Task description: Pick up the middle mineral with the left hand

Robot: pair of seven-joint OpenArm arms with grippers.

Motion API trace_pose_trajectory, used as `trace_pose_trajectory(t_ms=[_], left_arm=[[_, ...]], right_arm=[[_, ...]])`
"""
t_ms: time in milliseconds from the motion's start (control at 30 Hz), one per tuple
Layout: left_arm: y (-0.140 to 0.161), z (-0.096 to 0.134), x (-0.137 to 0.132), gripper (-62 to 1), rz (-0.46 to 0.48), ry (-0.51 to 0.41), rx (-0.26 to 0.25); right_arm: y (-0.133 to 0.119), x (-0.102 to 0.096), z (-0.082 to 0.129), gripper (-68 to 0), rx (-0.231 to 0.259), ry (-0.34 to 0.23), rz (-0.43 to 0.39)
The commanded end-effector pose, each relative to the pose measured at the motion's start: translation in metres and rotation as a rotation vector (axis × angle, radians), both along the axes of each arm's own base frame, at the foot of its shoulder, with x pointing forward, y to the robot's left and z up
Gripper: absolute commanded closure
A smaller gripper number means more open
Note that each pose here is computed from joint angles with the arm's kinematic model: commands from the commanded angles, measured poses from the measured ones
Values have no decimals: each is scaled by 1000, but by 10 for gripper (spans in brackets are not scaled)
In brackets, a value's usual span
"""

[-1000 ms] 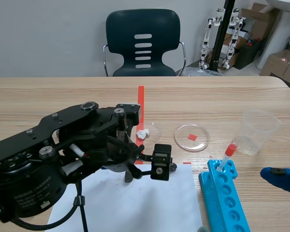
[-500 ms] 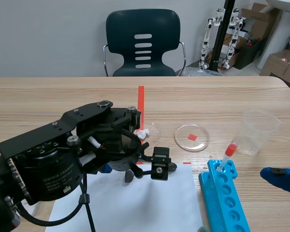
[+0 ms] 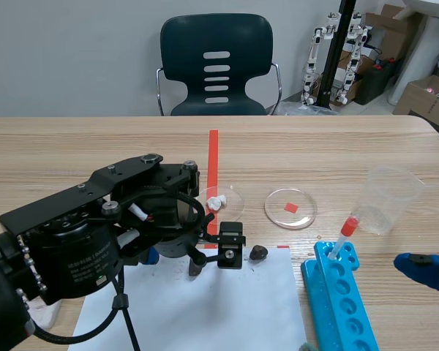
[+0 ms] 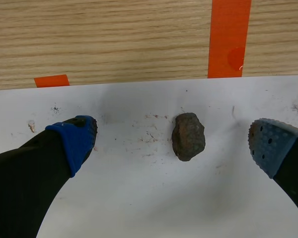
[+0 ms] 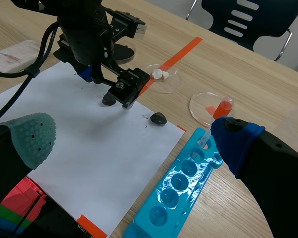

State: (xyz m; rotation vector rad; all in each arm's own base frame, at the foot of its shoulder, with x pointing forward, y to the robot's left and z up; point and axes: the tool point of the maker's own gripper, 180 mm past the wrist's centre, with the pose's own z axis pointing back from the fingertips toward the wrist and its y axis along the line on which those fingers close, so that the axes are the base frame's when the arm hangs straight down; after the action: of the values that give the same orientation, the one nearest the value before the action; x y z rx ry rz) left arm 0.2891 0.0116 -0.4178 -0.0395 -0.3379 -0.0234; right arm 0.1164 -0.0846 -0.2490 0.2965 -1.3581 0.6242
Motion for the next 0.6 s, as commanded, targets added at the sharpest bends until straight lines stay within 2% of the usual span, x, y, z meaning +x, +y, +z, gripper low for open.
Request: trace_pose_trajectory(t_ms=[0,267,567], left_arm=[[-11,9,6,-623,-2,-22,-25],[-11,6,2,-623,-4,-3,-20],[-9,-5,-4,-623,-5,30,16]], right_arm=[[0,3,8,-679,13,-28,-3],[0,3,8,-679,13,-28,-3],[0,3,8,-679,13,-28,-3]])
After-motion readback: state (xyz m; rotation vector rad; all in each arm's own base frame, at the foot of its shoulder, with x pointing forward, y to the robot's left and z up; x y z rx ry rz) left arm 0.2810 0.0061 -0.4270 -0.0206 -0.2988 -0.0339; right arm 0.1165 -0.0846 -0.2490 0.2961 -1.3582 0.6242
